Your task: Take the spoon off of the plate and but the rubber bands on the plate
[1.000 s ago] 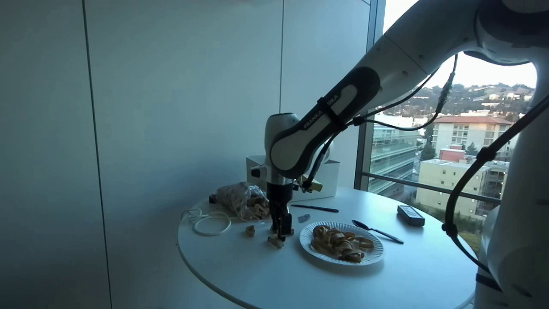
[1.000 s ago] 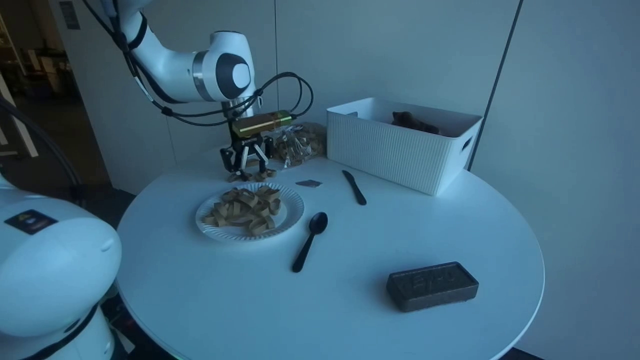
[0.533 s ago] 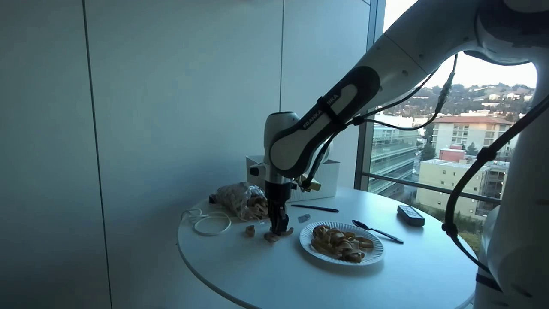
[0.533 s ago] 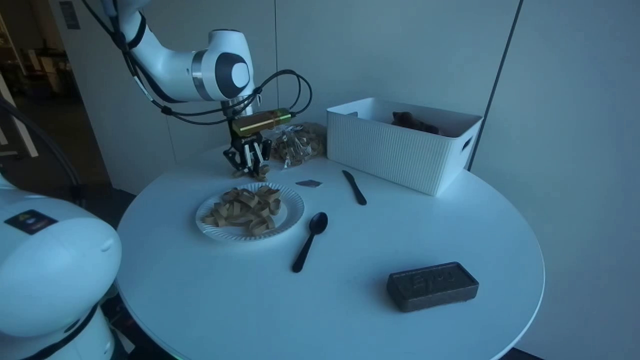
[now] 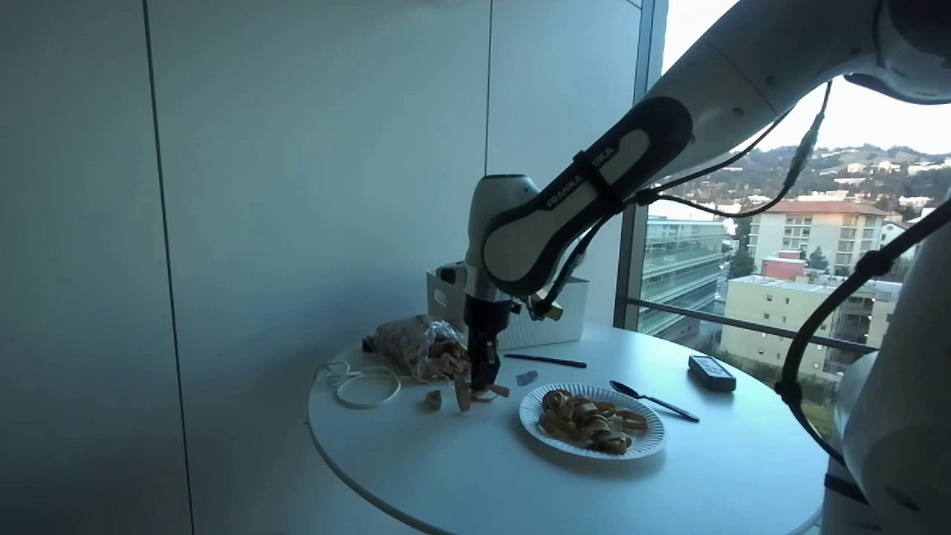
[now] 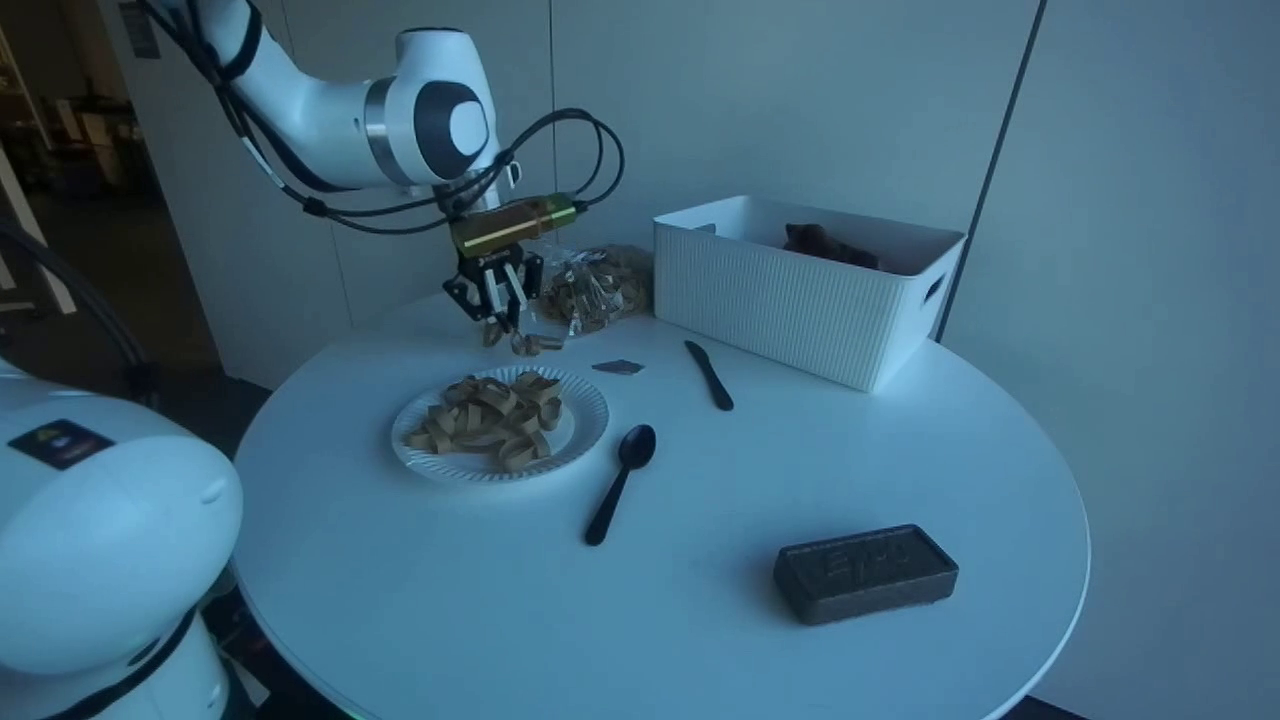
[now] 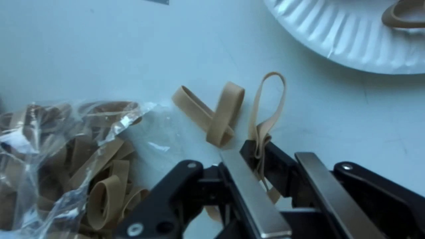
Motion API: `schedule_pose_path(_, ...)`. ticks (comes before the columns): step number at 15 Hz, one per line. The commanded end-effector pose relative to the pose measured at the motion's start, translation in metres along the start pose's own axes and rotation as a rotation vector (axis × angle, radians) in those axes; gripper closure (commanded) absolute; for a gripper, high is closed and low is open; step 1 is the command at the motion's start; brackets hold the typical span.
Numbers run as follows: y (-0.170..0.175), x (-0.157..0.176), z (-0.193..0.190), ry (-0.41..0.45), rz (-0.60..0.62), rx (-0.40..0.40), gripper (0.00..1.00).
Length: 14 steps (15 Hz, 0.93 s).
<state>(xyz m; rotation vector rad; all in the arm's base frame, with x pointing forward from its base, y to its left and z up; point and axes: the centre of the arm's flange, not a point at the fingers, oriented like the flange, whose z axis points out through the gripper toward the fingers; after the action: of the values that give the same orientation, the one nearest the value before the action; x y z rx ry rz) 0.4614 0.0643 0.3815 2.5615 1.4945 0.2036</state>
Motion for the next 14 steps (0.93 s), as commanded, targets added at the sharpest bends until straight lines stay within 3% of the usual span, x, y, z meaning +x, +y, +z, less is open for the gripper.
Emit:
schedule_pose_path(1, -0.029, -0.039, -0.051, 0.017, 0.122, -0.09, 0.94)
schedule_pose_path(7, -0.047, -0.106, -0.073, -0.087, 0.363, -0.107, 0.94)
schedule_pose_path(9, -0.052, -0.127, -0.068, -0.159, 0.421, -0.058, 0.94)
schedule_pose_path(12, -0.057, -0.141, -0.048, -0.227, 0.389, 0.071, 0.93)
schedule_pose_path(13, -0.058, -0.141, -0.041, -0.221, 0.369, 0.101, 0.62)
schedule_pose_path(14, -0.058, -0.14, -0.034, -0.222, 0.362, 0.117, 0.61)
